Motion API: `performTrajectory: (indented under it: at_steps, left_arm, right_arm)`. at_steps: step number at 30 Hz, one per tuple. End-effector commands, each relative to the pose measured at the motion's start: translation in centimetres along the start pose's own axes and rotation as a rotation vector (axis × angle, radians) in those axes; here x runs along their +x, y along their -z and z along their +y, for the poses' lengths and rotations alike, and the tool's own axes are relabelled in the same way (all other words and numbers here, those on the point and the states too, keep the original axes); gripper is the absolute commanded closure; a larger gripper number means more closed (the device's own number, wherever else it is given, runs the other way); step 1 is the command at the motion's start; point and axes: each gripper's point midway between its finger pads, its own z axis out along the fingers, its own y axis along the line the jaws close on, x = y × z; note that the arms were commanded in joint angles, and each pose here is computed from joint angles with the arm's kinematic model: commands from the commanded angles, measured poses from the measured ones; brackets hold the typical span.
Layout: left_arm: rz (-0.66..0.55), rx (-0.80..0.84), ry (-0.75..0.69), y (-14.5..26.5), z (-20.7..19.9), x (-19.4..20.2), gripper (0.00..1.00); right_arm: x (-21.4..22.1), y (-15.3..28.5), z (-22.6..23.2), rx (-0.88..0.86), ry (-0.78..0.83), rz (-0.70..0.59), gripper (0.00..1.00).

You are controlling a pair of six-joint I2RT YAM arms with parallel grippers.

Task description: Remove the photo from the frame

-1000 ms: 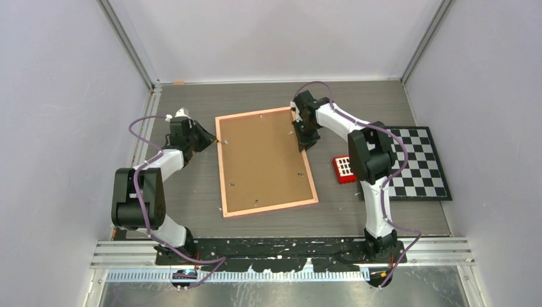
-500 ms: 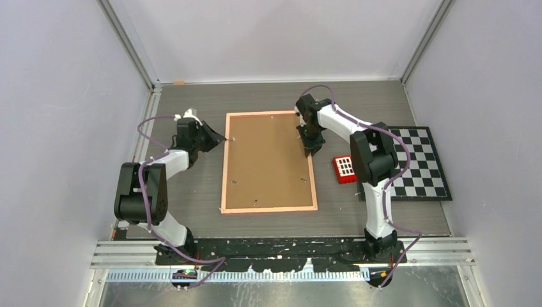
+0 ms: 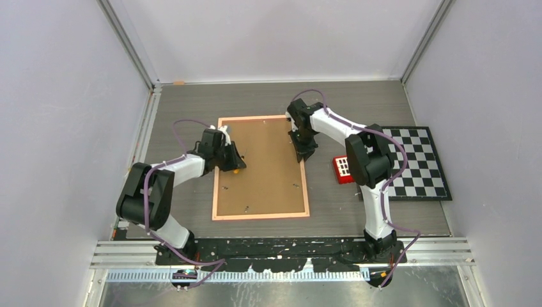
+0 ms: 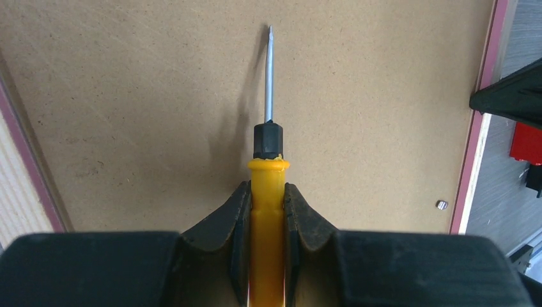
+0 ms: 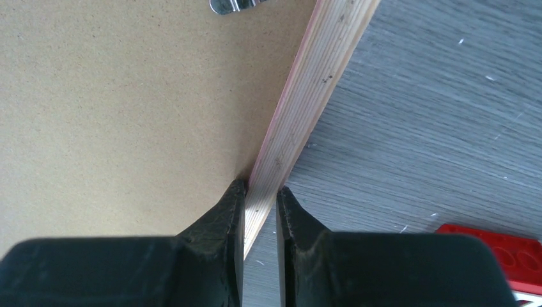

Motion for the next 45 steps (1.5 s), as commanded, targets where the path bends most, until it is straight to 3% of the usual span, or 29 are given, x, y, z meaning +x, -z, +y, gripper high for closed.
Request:
performTrajectory:
  at_steps: [1,4,8,15,21,26,33,45]
  left_arm:
    - [0.080,0.007,-0.023,1.1,0.3,1.4,1.00]
    - [0.014,0.090,-0.082,2.9,-2.1,-1.4,1.00]
    - [-0.044,0.031,-0.260,6.2,-1.4,-5.4,1.00]
    - [0.099,-0.018,-0.663,10.5,2.5,-6.3,1.00]
    - [0.250,-0.015,-0.936,11.1,4.3,-6.3,1.00]
    - [0.365,-0.035,-1.034,9.9,6.5,-6.1,1.00]
    - [0.409,-0.156,-1.155,8.3,9.1,-8.5,1.00]
    - [0.473,-0.259,-1.193,6.4,10.7,-9.6,1.00]
  right_arm:
    - [2.8,-1.3,3.6,-0.117,0.066,0.088,1.00]
    - [2.5,-1.3,2.8,-0.110,0.036,0.083,0.99]
    - [1.5,-0.9,1.5,-0.106,0.004,0.064,0.99]
    - [1.2,-0.4,1.2,-0.148,0.076,0.087,0.99]
    - [1.3,-0.1,1.0,-0.170,0.139,0.090,0.99]
    - [1.4,-0.1,1.1,-0.184,0.165,0.098,1.00]
    - [1.5,0.0,0.8,-0.173,0.179,0.105,0.99]
    - [1.7,0.0,0.6,-0.161,0.177,0.109,0.99]
